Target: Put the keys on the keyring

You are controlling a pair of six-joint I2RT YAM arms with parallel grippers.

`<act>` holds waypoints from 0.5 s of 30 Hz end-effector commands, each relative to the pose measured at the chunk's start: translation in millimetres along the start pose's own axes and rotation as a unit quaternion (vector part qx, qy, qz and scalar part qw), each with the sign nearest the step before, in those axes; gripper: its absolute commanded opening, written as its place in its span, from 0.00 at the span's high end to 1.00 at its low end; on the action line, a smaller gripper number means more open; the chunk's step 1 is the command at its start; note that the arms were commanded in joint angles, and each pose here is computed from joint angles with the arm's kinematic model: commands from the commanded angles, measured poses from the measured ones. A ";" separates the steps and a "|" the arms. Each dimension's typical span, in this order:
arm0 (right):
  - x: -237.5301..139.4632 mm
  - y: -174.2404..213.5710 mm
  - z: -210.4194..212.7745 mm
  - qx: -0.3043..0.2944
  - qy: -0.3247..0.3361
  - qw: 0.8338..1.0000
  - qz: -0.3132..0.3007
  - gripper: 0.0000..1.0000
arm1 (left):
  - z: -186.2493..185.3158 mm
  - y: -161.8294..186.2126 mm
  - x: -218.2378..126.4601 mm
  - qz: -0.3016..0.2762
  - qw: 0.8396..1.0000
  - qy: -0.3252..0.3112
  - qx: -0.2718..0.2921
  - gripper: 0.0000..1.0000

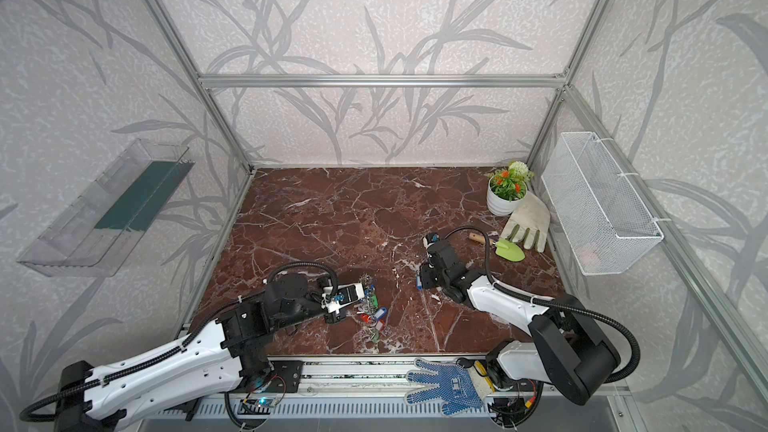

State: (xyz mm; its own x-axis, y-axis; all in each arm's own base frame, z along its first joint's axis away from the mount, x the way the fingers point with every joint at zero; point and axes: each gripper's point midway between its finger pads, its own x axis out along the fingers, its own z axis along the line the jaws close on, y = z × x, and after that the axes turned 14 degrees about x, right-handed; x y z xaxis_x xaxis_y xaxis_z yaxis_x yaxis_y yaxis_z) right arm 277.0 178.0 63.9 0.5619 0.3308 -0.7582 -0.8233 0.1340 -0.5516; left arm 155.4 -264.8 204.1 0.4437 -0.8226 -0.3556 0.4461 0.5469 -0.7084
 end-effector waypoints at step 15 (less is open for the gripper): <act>3.0 -1.6 10.8 0.096 0.124 0.970 0.187 0.61 | 19.9 -29.6 -11.3 -0.046 0.999 -0.029 0.003 1.00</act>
State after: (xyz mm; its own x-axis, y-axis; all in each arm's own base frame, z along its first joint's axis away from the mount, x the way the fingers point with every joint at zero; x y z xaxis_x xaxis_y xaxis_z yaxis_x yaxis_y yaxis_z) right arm 296.8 195.5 77.6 0.2886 0.2009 -0.9361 -0.9489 0.1907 -0.2516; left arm 154.8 -264.5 204.4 0.4426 -0.8235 -0.3549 0.4473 0.5457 -0.7086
